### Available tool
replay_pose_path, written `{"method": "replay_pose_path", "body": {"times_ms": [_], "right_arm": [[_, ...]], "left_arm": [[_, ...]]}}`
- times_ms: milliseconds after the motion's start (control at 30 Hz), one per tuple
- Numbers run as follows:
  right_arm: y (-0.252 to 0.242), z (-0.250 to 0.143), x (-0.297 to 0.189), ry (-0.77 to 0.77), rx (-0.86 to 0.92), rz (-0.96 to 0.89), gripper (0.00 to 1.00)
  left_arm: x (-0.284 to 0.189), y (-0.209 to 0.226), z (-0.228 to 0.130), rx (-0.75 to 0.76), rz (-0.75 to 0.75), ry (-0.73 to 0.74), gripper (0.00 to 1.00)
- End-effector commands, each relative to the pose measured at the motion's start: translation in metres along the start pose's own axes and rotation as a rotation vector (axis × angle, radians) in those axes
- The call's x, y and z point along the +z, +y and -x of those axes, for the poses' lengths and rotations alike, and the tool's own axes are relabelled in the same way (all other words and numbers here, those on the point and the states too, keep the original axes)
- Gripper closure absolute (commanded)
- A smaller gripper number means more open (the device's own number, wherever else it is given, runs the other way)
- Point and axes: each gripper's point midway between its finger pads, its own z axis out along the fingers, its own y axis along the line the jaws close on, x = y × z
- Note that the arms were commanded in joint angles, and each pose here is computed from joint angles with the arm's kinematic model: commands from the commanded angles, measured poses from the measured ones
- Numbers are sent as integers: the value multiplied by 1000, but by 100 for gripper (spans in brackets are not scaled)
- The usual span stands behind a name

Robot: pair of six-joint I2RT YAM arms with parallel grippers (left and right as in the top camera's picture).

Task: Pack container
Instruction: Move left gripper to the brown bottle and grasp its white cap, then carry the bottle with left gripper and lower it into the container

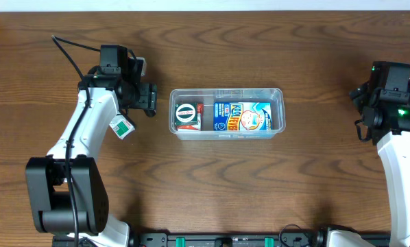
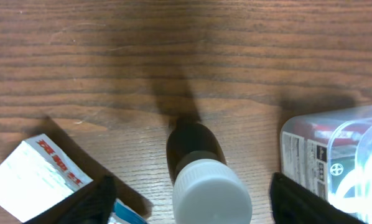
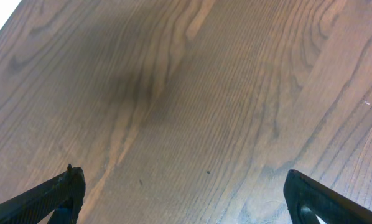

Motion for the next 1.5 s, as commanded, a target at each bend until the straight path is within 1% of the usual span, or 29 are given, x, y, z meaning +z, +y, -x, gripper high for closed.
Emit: {"method": "replay_pose_path", "body": {"times_ms": [0, 67, 167, 333, 567, 733, 833, 933, 1167, 1467], "right_arm": [[-2, 3, -1, -10, 22, -4, 1], [-2, 3, -1, -10, 22, -4, 1], [-2, 3, -1, -10, 22, -4, 1], [-2, 3, -1, -10, 22, -4, 1], [-2, 3, -1, -10, 22, -4, 1], [-2, 3, -1, -10, 22, -4, 1], [-2, 3, -1, -10, 22, -4, 1], [-2, 3, -1, -10, 22, -4, 1], [-2, 3, -1, -10, 22, -4, 1], [-2, 3, -1, -10, 22, -4, 1]], "left_arm": [[-1, 2, 4, 10, 12, -6, 28], [-1, 1, 3, 9, 12, -3, 37], [-1, 1, 3, 11, 11, -3, 45], [0, -4, 4, 28, 13, -6, 46], [1, -11, 6, 83, 91, -11, 46], [1, -14, 8, 85, 105, -19, 48], [1, -10, 8, 68, 129, -19, 55], [1, -9, 8, 57, 135, -19, 58], [1, -9, 8, 43, 135, -20, 72], [-7, -9, 8, -38, 134, -31, 73]]}}
